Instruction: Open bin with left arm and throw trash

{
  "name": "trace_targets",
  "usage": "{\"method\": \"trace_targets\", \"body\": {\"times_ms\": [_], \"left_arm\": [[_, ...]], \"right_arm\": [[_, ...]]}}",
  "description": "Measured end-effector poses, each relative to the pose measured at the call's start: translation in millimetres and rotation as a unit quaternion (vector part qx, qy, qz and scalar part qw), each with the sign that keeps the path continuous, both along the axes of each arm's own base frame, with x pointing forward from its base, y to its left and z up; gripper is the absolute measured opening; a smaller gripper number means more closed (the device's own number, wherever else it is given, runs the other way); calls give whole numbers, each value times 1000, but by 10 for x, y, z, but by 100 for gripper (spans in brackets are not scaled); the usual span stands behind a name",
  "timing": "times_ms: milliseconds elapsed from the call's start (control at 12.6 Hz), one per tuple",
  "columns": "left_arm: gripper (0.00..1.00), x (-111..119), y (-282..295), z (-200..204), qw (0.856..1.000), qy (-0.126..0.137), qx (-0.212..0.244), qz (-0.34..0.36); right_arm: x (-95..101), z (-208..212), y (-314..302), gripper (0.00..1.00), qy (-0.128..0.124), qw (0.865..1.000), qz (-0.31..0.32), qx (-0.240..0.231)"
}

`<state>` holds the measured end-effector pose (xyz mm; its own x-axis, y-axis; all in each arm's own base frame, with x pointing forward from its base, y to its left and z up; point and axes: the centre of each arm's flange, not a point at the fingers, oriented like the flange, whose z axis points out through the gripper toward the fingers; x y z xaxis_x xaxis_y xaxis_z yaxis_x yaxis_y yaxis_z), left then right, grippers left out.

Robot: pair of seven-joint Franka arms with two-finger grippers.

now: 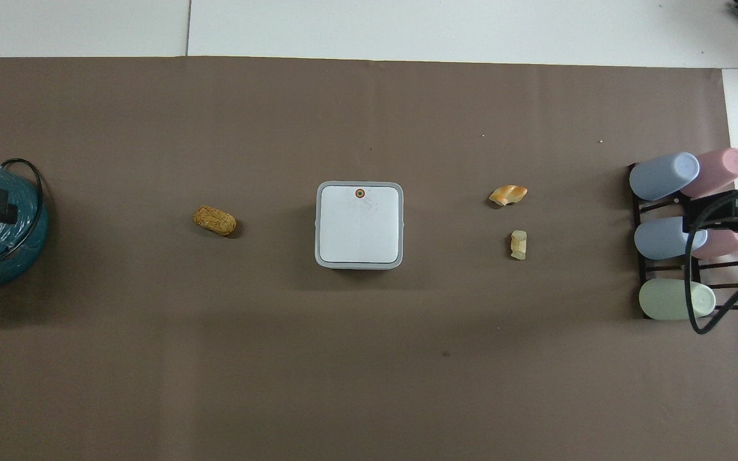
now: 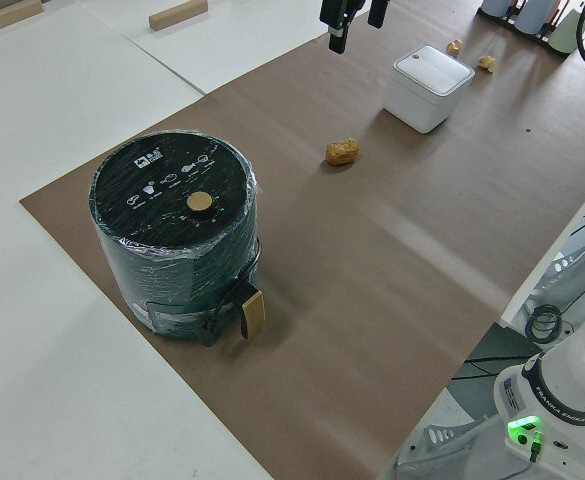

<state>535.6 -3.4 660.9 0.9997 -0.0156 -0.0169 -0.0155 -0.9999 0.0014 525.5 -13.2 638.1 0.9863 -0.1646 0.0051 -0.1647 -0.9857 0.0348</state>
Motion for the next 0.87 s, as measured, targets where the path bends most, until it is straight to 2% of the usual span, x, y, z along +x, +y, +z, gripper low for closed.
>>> {"method": "trace_targets", "body": {"times_ms": [634, 872], "left_arm": [[100, -6, -77, -70, 1000, 6, 0, -7], [98, 49, -331, -156, 999, -25, -1, -31]], "right_arm": [[3, -10, 3, 100, 0, 1000, 1, 0], [64, -202, 32, 100, -9, 1000, 4, 2]]}}
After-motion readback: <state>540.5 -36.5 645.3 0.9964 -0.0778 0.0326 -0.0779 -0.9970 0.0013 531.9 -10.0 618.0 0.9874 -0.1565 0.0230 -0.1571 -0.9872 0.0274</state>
